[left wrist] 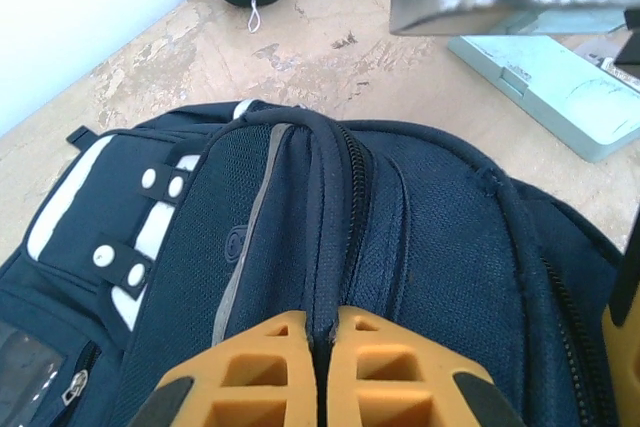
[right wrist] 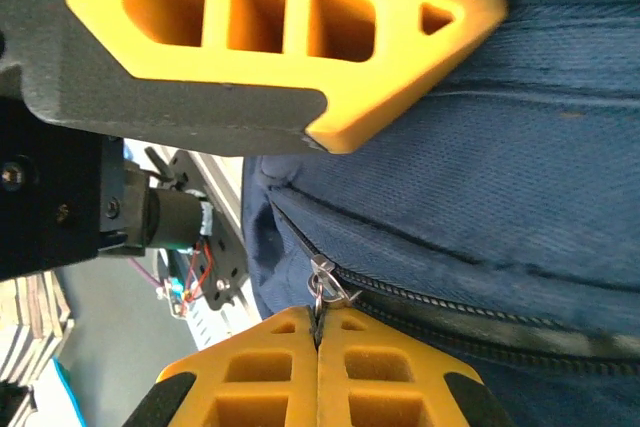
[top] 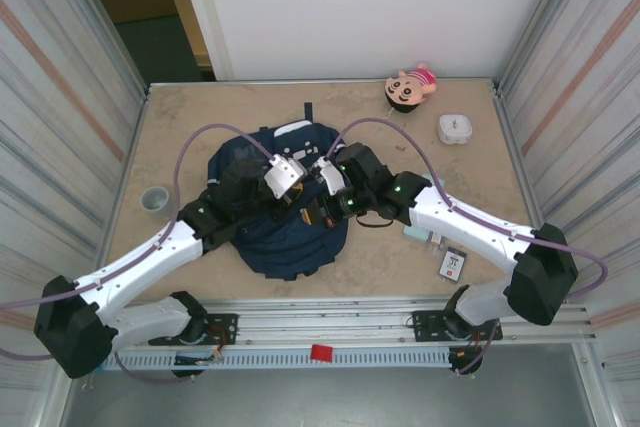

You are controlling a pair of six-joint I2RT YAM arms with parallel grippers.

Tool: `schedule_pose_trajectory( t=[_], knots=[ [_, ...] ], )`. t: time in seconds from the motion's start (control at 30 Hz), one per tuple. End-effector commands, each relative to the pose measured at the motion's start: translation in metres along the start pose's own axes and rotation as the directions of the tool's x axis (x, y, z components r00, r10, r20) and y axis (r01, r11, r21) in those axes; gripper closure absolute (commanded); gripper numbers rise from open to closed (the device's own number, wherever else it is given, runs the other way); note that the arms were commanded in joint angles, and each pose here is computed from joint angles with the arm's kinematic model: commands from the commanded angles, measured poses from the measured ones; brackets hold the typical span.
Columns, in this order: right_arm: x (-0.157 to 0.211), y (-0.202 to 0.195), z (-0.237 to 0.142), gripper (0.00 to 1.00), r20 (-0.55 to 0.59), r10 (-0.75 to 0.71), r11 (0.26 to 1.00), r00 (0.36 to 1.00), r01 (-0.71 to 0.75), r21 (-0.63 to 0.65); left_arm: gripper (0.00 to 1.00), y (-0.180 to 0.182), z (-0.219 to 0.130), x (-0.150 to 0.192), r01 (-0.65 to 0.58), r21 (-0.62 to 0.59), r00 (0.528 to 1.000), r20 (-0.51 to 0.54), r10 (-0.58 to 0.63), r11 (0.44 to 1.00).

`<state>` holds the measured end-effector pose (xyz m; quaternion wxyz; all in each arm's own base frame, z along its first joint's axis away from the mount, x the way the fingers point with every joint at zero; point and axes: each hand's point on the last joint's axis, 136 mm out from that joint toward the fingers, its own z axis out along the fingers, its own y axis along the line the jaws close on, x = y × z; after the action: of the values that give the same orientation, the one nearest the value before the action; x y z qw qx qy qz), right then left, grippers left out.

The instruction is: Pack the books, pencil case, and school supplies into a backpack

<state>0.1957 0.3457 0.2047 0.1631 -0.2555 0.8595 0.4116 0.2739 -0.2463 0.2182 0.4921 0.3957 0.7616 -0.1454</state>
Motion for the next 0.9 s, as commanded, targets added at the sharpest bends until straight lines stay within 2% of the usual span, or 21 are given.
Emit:
schedule_pose_trajectory(
  t=[0.0,0.1,0.2,0.27,0.4,0.57,0.7,0.87],
  knots=[
    [0.0,0.021,-0.002,0.81,-0.028,0.066,0.994,0.997,-0.068,-0.082,1.0,0.018,-0.013,-0.063,0.039,-0.067,0.974,0.227,-0.023,0.997],
    [-0.01,0.014,-0.018,0.62,0.024,0.117,0.989,0.993,-0.114,-0.097,1.0,0.015,-0.018,-0.063,0.0,-0.054,0.973,0.23,0.013,0.999],
    [-0.026,0.0,-0.042,0.51,0.13,0.217,0.97,0.967,-0.199,-0.14,1.0,0.009,-0.028,-0.062,-0.049,0.0,0.965,0.256,0.048,0.999],
    [-0.032,-0.008,-0.054,0.47,0.201,0.264,0.957,0.943,-0.231,-0.174,1.0,0.004,-0.035,-0.062,-0.083,0.061,0.954,0.292,0.062,0.995],
    [-0.041,-0.015,-0.062,0.41,0.278,0.392,0.908,0.877,-0.32,-0.271,1.0,-0.005,-0.045,-0.065,-0.127,0.167,0.937,0.343,0.063,0.978],
    [-0.052,-0.018,-0.053,0.36,0.266,0.55,0.821,0.792,-0.454,-0.346,1.0,-0.018,-0.043,-0.064,-0.157,0.247,0.937,0.343,0.066,0.956],
    [-0.06,-0.015,-0.048,0.34,0.294,0.548,0.824,0.783,-0.444,-0.352,1.0,-0.02,-0.042,-0.065,-0.157,0.262,0.935,0.35,0.057,0.952],
    [-0.063,-0.033,-0.033,0.33,0.3,0.59,0.803,0.749,-0.506,-0.314,1.0,-0.024,-0.044,-0.068,-0.17,0.28,0.925,0.376,0.055,0.945]
  ],
)
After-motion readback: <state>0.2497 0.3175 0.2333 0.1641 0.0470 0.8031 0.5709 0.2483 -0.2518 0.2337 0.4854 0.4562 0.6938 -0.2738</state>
